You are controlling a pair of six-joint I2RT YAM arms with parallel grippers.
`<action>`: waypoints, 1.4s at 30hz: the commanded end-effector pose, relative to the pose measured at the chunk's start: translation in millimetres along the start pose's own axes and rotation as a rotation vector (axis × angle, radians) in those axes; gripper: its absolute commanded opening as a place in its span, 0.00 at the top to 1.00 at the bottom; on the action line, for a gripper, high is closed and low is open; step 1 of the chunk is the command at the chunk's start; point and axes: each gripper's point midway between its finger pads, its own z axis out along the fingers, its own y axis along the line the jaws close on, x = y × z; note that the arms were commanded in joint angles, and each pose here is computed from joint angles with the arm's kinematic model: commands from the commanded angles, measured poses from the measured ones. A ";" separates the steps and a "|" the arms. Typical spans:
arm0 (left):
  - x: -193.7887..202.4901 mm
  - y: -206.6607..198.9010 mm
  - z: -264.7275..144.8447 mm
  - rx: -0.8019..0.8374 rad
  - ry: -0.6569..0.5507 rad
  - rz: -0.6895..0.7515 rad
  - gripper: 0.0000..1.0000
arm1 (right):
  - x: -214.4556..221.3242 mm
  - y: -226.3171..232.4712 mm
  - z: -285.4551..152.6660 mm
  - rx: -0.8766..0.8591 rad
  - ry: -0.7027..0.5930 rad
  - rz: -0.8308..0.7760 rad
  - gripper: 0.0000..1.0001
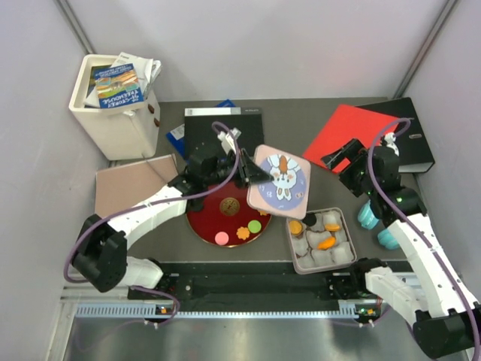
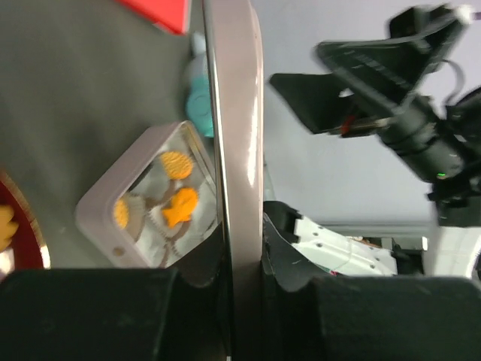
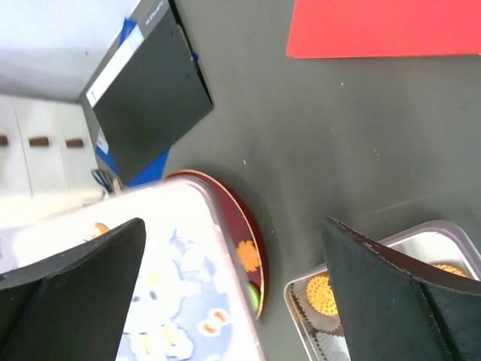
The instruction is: Pack the cookies
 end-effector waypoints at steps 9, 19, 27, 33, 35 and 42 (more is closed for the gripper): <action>45.8 13.5 -9.2 -0.047 -0.012 -0.038 0.90 | 19.9 -74.0 4.8 0.218 -0.003 0.084 0.01; 87.2 38.7 -3.0 -0.084 0.027 -0.093 0.92 | 42.6 -114.5 -7.5 0.295 0.004 0.042 0.01; 106.1 52.4 0.2 -0.130 0.053 -0.089 0.93 | 51.5 -140.7 -11.2 0.385 0.014 -0.006 0.01; 115.9 67.1 7.7 -0.162 0.091 -0.085 0.92 | 56.6 -145.9 -13.1 0.393 0.024 -0.007 0.01; 117.8 70.6 10.1 -0.165 0.098 -0.087 0.91 | 57.1 -146.0 -13.1 0.392 0.025 -0.007 0.01; 129.6 93.4 19.9 -0.223 0.148 -0.120 0.80 | 55.6 -150.7 -14.7 0.412 0.021 -0.032 0.01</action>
